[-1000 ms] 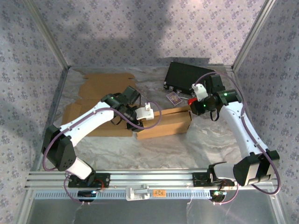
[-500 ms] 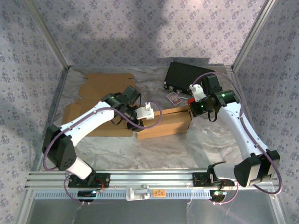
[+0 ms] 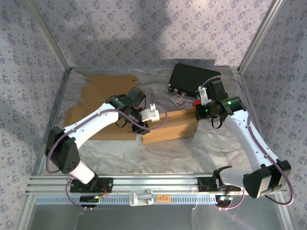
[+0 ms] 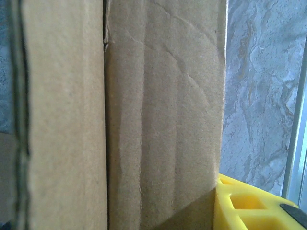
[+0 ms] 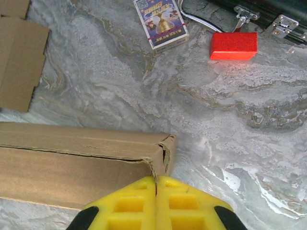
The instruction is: Fold the paper box
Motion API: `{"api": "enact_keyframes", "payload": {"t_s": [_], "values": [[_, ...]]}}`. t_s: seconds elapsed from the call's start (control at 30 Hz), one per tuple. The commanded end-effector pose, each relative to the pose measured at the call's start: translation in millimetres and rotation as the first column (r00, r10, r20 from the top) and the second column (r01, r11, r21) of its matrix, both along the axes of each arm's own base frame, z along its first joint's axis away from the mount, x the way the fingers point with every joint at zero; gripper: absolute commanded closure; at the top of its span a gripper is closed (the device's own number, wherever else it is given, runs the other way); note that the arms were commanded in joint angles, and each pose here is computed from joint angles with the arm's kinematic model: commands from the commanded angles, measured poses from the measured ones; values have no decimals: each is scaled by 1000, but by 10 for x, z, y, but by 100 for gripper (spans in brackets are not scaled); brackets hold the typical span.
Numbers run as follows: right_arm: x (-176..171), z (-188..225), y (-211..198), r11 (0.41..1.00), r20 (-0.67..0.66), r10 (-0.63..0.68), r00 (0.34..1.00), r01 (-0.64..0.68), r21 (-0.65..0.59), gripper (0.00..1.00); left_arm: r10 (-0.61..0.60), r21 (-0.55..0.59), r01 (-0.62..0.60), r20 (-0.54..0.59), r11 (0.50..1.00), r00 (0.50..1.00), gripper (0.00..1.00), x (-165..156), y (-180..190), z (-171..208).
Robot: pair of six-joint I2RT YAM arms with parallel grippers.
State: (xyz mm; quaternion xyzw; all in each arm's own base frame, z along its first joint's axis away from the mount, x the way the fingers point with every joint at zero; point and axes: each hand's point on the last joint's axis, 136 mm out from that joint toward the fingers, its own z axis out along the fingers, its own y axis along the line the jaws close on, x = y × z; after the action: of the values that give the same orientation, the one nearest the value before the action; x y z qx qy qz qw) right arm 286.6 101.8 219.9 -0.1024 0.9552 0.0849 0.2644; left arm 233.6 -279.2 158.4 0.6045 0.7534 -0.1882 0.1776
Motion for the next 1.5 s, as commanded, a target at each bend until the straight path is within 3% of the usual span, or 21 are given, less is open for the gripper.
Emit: {"api": "enact_keyframes", "payload": {"t_s": [0.0,0.4,0.6,0.8,0.9,1.17,1.47], "values": [[-72,-9,-1,994,-34,-91,995,92,50,100,39,-31,-40,-16,999,999,63,91,-57,46],[-196,-236,-49,993,-21,-108,994,109,47,100,43,-33,-44,-9,999,999,63,117,-60,62],[-263,-287,-111,991,44,-124,991,122,49,100,73,-34,-73,3,997,997,56,161,-59,67],[-219,-199,-112,989,63,-143,988,140,46,100,179,-94,-176,32,980,983,51,265,-78,212],[-199,-174,-119,989,57,-149,987,147,33,100,259,-153,-247,60,957,964,40,306,-40,313],[-191,-188,-114,988,54,-156,986,155,25,100,358,-236,-337,51,911,932,35,185,103,462],[-186,-100,-96,986,81,-165,983,163,30,100,314,-206,-299,45,932,948,33,84,106,347]]}}
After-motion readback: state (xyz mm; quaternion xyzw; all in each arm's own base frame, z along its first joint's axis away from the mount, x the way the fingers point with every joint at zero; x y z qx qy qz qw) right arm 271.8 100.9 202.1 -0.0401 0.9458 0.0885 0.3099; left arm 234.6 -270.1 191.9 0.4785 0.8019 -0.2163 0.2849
